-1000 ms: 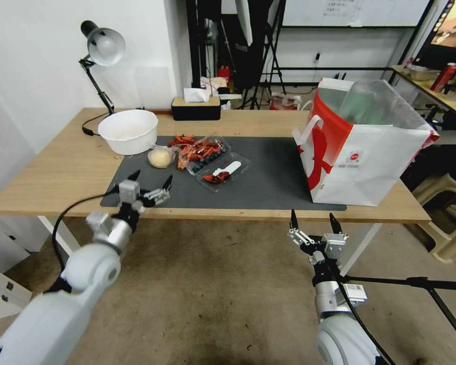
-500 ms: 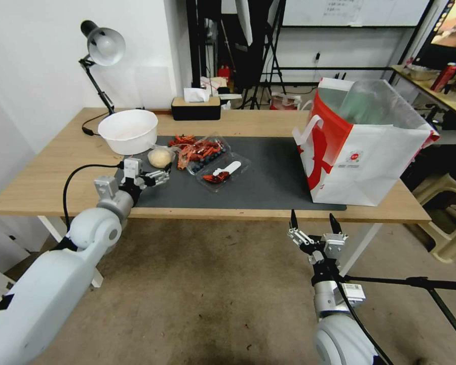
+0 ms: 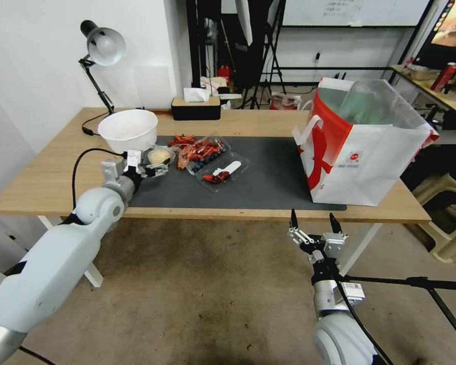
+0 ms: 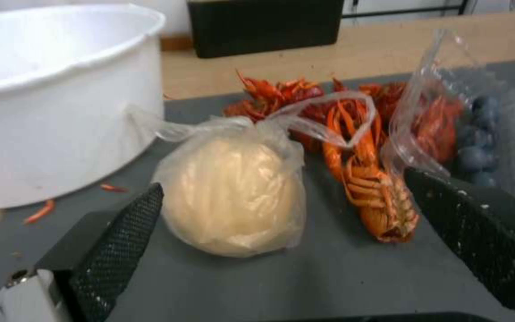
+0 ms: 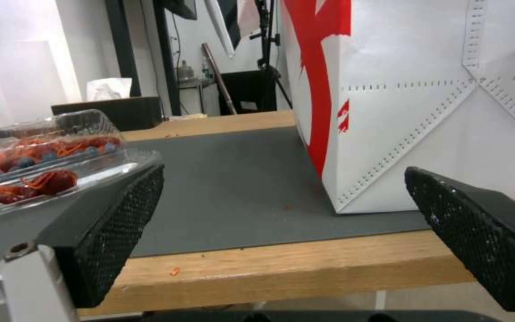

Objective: Pick up the trash from the table and place it into the takeout bag.

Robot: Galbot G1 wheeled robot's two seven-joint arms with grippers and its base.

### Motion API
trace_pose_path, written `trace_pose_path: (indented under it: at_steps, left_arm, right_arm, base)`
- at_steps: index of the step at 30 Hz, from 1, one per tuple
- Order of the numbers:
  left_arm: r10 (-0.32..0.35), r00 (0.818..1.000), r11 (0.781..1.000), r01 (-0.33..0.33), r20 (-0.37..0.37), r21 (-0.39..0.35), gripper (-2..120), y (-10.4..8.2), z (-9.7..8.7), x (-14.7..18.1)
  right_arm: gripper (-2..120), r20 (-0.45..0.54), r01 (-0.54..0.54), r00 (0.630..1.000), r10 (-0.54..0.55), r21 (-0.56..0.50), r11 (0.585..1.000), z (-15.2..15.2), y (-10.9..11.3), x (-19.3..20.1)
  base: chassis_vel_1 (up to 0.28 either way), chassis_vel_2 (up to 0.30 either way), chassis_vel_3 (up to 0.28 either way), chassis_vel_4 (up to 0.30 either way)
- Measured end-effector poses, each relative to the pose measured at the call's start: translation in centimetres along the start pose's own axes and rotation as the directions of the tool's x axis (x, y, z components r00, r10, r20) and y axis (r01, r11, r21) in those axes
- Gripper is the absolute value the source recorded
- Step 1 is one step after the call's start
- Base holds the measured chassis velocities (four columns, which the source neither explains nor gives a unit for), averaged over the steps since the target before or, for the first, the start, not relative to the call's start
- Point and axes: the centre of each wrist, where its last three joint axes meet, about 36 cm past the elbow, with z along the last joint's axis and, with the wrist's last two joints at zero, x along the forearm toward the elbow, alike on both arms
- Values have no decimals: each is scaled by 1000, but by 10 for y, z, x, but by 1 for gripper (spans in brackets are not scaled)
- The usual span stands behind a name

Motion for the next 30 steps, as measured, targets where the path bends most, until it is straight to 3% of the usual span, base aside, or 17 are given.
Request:
trace_pose_path:
  at_steps: [7, 23, 27, 30]
  left_arm:
    - [-8, 999, 1000, 7, -35, -28, 100, -3, 0, -24]
    - [-45, 996, 996, 40, -71, -76, 99, 15, -2, -49]
    - [-50, 996, 996, 44, -75, -81, 93, 17, -2, -52]
    - [-53, 995, 995, 46, -82, -89, 79, 19, 1, -53]
  right_arm:
    - [100, 2, -7, 1000, 7, 1, 1000, -1, -2, -1]
    - [100, 0, -14, 1000, 14, -1, 1000, 1, -2, -2]
    - [100, -1, -16, 1000, 16, 0, 1000, 1, -2, -1]
    - [100, -1, -18, 1000, 18, 2, 1000, 1, -3, -1]
  base:
    - [0, 0, 0, 0]
    - [0, 0, 0, 0]
    - [0, 0, 0, 0]
    - [0, 0, 0, 0]
